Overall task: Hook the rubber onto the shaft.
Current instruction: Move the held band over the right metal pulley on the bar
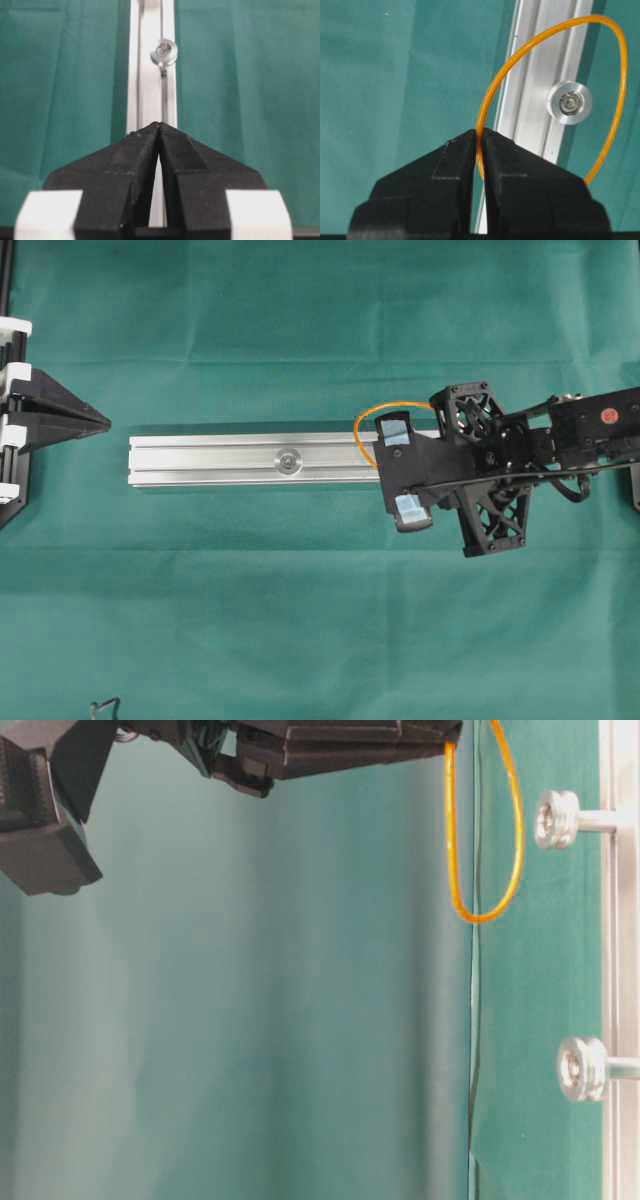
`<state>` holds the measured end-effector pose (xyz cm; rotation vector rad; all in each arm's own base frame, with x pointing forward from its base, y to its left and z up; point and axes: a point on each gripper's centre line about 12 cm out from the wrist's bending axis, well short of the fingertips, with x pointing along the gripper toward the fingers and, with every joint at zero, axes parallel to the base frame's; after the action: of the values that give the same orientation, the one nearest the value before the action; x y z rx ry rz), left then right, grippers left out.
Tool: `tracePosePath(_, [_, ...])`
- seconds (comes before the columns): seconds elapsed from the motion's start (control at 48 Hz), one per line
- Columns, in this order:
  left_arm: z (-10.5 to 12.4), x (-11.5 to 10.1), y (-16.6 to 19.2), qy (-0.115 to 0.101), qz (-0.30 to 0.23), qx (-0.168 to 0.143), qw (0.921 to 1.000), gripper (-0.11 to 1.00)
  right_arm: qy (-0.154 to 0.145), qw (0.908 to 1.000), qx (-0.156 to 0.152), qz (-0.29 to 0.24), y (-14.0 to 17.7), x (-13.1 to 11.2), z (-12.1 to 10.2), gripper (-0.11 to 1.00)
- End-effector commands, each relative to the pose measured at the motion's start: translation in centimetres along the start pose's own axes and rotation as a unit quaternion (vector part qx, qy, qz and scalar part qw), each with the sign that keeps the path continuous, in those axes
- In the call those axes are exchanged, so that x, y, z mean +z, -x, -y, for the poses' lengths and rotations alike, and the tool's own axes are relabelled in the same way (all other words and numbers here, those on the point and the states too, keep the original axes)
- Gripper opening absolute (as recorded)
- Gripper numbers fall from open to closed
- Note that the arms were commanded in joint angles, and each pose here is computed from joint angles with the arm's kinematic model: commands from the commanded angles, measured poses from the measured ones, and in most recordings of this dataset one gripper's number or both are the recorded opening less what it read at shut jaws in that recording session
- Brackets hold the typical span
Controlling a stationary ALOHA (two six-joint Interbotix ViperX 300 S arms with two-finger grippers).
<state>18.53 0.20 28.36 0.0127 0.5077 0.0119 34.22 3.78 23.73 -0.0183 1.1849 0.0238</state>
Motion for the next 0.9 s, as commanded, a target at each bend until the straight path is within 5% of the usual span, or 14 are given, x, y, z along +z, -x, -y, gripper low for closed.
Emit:
tracePosePath(0.0, [-0.1,1.2,0.3,0.0,0.014,0.002,0.9999,0.02,0.002,0.9999,0.003,0.013,0.6,0.4,-0.3,0.07])
tracePosePath(0.876, [-0.1,1.2,0.3,0.001,0.014,0.001,0.9999,0.02,0.013,0.9994,0.029,0.014,-0.3,0.4,-2.5,0.07])
